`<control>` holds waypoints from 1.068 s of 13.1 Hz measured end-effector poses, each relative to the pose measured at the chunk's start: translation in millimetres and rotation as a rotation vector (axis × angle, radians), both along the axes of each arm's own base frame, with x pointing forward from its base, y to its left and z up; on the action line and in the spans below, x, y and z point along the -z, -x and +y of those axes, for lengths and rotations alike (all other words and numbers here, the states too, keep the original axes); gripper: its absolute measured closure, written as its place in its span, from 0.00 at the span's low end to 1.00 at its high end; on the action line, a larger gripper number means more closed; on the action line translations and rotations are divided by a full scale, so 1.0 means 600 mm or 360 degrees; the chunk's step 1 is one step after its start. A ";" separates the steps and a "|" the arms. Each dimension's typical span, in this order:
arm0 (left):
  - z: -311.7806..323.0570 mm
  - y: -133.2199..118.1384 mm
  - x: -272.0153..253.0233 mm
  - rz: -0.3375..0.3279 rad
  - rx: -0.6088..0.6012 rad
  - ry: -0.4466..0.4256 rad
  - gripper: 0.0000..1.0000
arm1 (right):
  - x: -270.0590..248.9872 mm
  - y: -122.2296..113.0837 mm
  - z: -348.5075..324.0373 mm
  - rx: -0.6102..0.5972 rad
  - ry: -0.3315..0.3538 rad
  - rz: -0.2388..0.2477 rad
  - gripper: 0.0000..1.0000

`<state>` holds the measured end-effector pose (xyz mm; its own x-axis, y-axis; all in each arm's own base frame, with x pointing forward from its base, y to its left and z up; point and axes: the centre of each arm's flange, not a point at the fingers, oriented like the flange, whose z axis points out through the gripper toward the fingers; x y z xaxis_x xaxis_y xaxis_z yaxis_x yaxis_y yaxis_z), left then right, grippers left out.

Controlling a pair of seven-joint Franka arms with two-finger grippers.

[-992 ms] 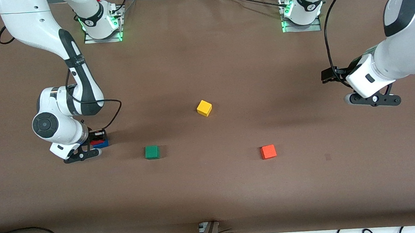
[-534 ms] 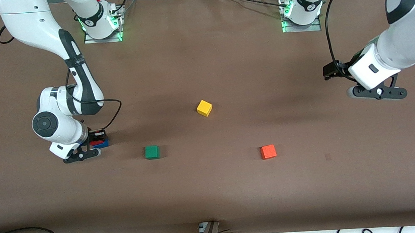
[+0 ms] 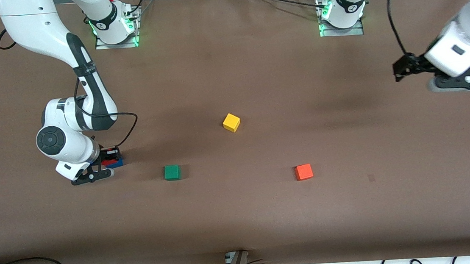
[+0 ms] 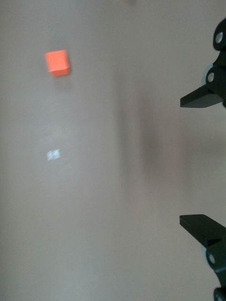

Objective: Pass red block to right arm, stack on blue

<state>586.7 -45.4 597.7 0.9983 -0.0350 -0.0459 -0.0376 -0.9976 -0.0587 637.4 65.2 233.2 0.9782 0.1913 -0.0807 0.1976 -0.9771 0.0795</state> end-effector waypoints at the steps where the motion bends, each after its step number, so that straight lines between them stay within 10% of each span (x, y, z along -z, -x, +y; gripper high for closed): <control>1: 0.020 -0.007 0.006 -0.0039 -0.0029 0.0023 0.00 | 0.000 0.000 0.000 0.0000 0.0000 -0.0001 0.42; 6: 0.029 0.004 0.021 -0.0095 -0.0049 0.0027 0.00 | -0.015 -0.007 -0.003 0.0004 -0.0002 -0.0029 0.01; 14: 0.047 0.030 0.014 -0.0082 -0.0071 0.0024 0.00 | -0.126 -0.014 0.002 0.0017 -0.0042 0.0013 0.00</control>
<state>568.5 -17.0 589.5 0.9999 0.0094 0.0060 0.0097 -0.9990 -0.0447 645.5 66.4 308.6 0.9795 0.1829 -0.0840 0.1876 -0.9809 0.0518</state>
